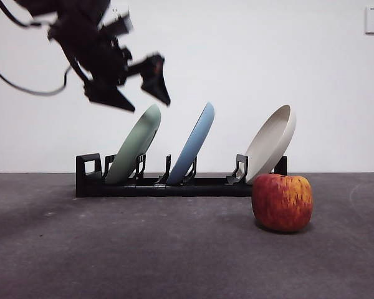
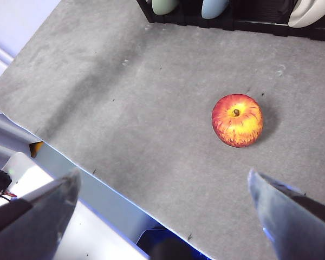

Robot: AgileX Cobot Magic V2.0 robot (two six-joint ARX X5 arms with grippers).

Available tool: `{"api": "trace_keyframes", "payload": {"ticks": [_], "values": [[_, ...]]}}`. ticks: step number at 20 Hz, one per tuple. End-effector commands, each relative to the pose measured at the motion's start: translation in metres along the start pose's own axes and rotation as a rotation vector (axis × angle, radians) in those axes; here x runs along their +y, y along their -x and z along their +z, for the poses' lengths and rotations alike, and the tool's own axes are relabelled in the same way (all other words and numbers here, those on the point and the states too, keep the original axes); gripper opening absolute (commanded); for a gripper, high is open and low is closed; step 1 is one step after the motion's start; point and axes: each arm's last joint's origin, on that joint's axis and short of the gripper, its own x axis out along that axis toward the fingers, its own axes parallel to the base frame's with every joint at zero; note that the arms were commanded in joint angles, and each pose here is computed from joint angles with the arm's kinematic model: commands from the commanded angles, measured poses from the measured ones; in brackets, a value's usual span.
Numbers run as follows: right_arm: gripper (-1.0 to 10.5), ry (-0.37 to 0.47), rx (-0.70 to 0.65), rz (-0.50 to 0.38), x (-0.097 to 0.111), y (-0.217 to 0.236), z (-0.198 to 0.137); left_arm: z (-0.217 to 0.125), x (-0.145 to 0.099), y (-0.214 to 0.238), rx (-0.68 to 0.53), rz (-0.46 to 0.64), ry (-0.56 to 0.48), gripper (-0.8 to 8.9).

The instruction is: Take the green plate from the plate rack,put the plate on the table,take the apple from the table,put the apple in the plate

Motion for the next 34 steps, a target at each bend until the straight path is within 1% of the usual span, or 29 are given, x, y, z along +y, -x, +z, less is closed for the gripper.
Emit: {"api": "trace_keyframes", "payload": {"ticks": [1,5,6,8,9,10,13,17,18,21,23,26,28,34], "values": [[6.5,0.0,0.0,0.003,0.0,0.0,0.0,-0.011,0.002,-0.017,0.011,-0.002,-0.012,6.29],[6.5,-0.004,0.006,0.003,-0.001,-0.002,0.001,-0.021,0.004,-0.029,0.043,-0.004,-0.004,6.15],[6.5,-0.006,0.009,0.003,-0.002,-0.002,0.001,-0.021,0.004,-0.029,0.044,-0.004,-0.004,5.36],[6.5,-0.01,0.014,0.004,-0.002,-0.004,0.002,-0.021,0.004,-0.029,0.044,-0.007,-0.003,3.01],[6.5,-0.012,0.016,0.004,-0.003,-0.004,0.002,-0.021,0.004,-0.029,0.044,-0.008,-0.002,2.12],[6.5,-0.013,0.019,0.004,-0.003,-0.005,0.002,-0.021,0.004,-0.029,0.045,-0.01,-0.001,1.46],[6.5,-0.014,0.02,0.004,-0.003,-0.005,0.002,-0.022,0.004,-0.029,0.046,-0.013,0.002,0.53],[6.5,-0.014,0.02,0.004,-0.003,-0.005,0.003,-0.021,0.004,-0.028,0.048,-0.013,0.004,0.42],[6.5,-0.013,0.019,0.004,-0.003,-0.005,0.003,-0.021,0.004,-0.027,0.048,-0.013,0.004,-0.14],[6.5,-0.013,0.02,0.004,-0.003,-0.005,0.002,-0.017,0.003,-0.025,0.038,-0.023,0.01,-0.12],[6.5,-0.013,0.02,0.004,-0.003,-0.005,0.002,-0.012,0.002,-0.021,0.029,-0.035,0.033,-0.12],[6.5,-0.013,0.019,0.004,-0.003,-0.005,0.003,0.002,0.001,-0.011,0.019,-0.033,0.049,-0.09],[6.5,-0.013,0.02,0.004,-0.003,-0.005,0.002,0.014,-0.001,0.0,-0.007,-0.028,0.042,-0.09],[6.5,-0.013,0.02,0.005,-0.003,-0.005,0.003,0.052,-0.009,0.044,-0.087,-0.011,0.021,-0.09]]}}
